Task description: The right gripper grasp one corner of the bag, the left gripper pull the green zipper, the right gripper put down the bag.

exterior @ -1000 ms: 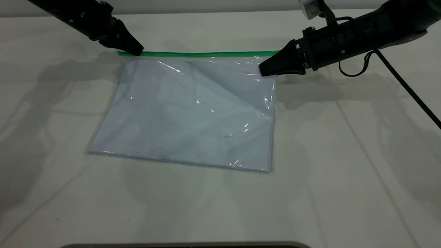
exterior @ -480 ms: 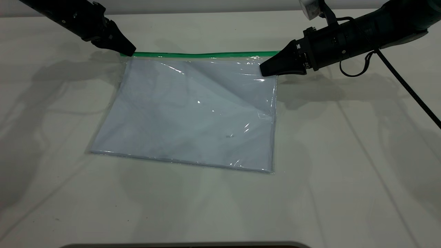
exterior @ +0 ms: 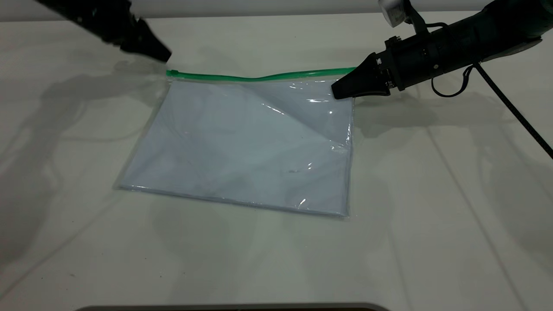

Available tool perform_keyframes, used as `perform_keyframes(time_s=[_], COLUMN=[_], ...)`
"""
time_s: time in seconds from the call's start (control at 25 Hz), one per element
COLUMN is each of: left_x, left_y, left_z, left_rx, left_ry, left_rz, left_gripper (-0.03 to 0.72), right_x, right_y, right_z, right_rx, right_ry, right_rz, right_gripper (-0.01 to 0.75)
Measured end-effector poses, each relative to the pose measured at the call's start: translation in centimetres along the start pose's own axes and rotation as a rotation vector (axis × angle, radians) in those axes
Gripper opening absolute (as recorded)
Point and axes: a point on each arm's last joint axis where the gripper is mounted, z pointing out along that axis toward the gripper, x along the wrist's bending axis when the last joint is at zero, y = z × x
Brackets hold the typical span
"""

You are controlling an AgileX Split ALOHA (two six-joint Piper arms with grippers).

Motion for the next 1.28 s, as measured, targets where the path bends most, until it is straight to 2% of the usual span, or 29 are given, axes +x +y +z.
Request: perform_keyframes(time_s=[0.12,0.16,0.28,0.4,0.48,0.64,0.88,1.04,1.16,1.28], left_x=[-0.7,-1.0,-2.6,-4.7,-6.2,-9.2,-13.5,-16.6,-19.0,-21.1], left_y=[2.8,4.0,7.3,10.2,11.9,14.9,17.7,18.3,18.0,17.3], left_z=[-2.3,-3.4,-6.8,-9.6,-11.5,-15.2,-21.7,-26.5,-29.7,-32.4], left_rx=[-0.1,-0.133,-0.22,-0.262,-0.286,-0.336,-0.353,-0.305,-0.236,-0.163], left_ry=[0.001,-0.002,-0.015,-0.031,-0.031,-0.013,0.04,0.106,0.143,0.194], left_rz=[-0.011,-0.006,0.029,0.095,0.141,0.218,0.222,0.178,0.146,0.094], left_gripper=[0.513,0.531,0.548,0.551,0.552,0.553,0.553,0.553,0.553,0.553], right_x=[-0.2,-0.3,-0.9,-0.9,-0.3,2.5,10.3,16.6,21.3,24.9], right_y=[0.0,0.0,0.3,1.7,3.1,6.6,11.9,14.2,14.7,14.7], right_z=[0.0,-0.1,-0.6,-1.9,-3.1,-6.1,-11.7,-16.2,-19.1,-21.5], right_rx=[0.005,0.013,0.057,0.099,0.127,0.144,0.164,0.18,0.21,0.216], right_ry=[-0.017,-0.039,-0.156,-0.29,-0.364,-0.44,-0.49,-0.554,-0.584,-0.649], right_rz=[-0.003,-0.009,-0.059,-0.102,-0.145,-0.192,-0.187,-0.142,-0.079,-0.04], right_gripper=[0.117,0.175,0.361,0.517,0.566,0.56,0.496,0.488,0.486,0.472])
